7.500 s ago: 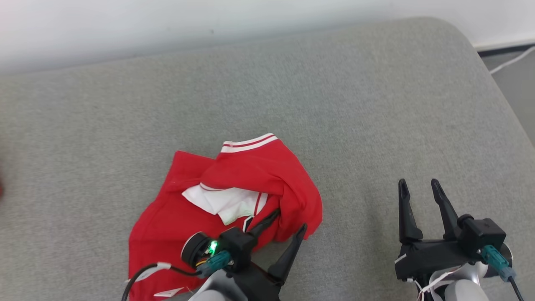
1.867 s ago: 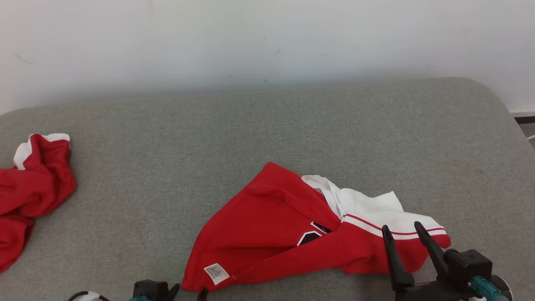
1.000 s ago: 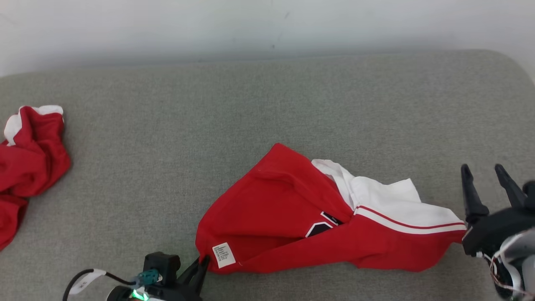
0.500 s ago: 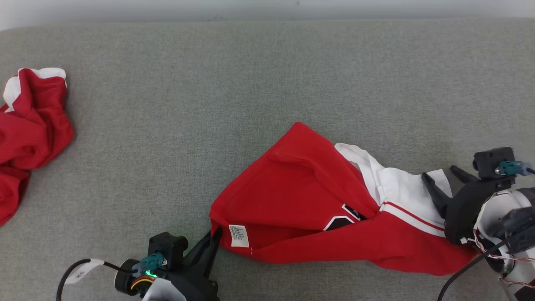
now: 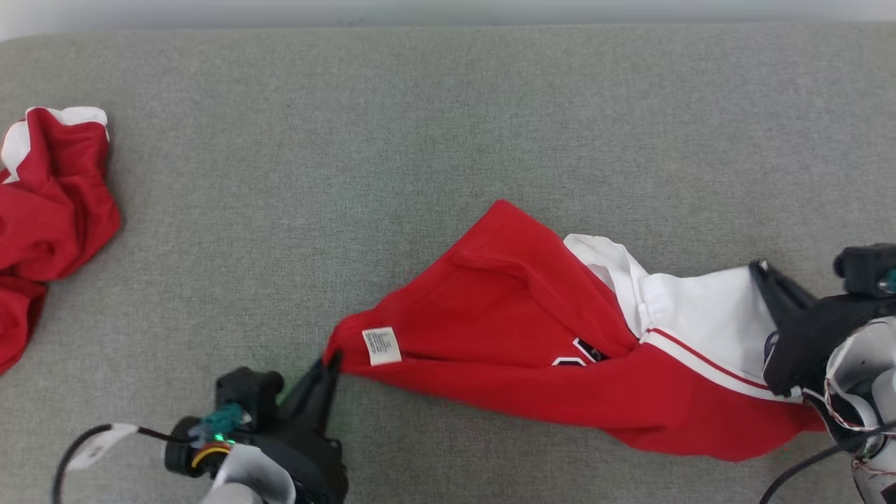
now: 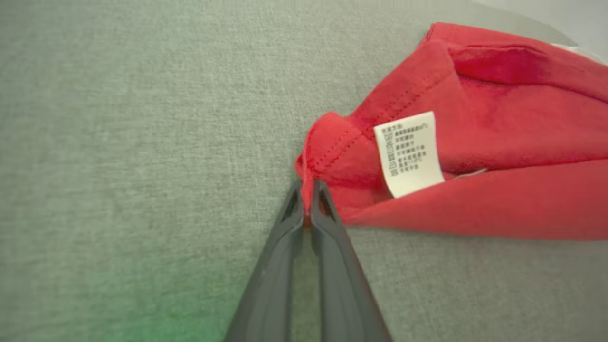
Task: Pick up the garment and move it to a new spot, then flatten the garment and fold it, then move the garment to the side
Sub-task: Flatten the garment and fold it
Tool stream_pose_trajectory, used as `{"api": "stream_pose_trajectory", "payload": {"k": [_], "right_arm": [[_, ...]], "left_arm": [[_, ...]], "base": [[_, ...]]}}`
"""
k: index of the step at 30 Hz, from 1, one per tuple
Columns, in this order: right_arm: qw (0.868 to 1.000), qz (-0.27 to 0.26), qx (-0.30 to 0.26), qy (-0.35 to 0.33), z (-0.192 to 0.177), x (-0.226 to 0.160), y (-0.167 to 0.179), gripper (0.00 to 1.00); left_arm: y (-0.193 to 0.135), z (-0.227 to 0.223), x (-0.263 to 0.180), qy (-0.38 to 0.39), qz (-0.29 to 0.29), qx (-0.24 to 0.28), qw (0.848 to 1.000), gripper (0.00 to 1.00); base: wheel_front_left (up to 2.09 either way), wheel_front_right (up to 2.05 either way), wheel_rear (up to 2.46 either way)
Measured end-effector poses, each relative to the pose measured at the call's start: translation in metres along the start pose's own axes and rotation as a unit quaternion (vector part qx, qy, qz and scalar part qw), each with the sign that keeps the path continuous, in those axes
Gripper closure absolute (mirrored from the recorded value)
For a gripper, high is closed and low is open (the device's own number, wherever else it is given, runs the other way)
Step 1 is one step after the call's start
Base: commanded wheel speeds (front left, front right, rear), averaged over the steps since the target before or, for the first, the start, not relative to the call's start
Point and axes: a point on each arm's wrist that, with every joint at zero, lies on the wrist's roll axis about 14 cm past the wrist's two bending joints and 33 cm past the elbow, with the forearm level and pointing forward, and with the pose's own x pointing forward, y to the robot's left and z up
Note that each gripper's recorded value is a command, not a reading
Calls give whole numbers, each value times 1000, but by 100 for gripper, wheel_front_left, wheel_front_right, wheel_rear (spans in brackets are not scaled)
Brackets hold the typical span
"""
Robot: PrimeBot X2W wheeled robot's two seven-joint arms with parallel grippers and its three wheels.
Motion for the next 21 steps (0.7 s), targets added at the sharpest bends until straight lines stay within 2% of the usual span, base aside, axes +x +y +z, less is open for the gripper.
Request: {"api": "stream_pose_trajectory", "payload": {"k": [5,6,10,14,21], "right_arm": [[989,-26,18,-145,61,-18,-4,100],[989,-26,18,-145,61,-18,-4,100],[968,-41,12,-248,110,-43,-3,100],[938,-53,-8,-341,159,-76,1,100],[870,-67,-56,-486,237,-143,12,100]], "left_arm": [[6,48,-3,-70,6,1,998,100],[6,48,-3,-70,6,1,998,100],[7,98,-10,-133,4,14,991,100],[4,148,-20,-192,-3,34,981,100],[-11,223,-46,-282,-15,58,957,100]], "base": [[0,0,0],[0,0,0],[0,0,0],[0,0,0],[0,0,0]]}}
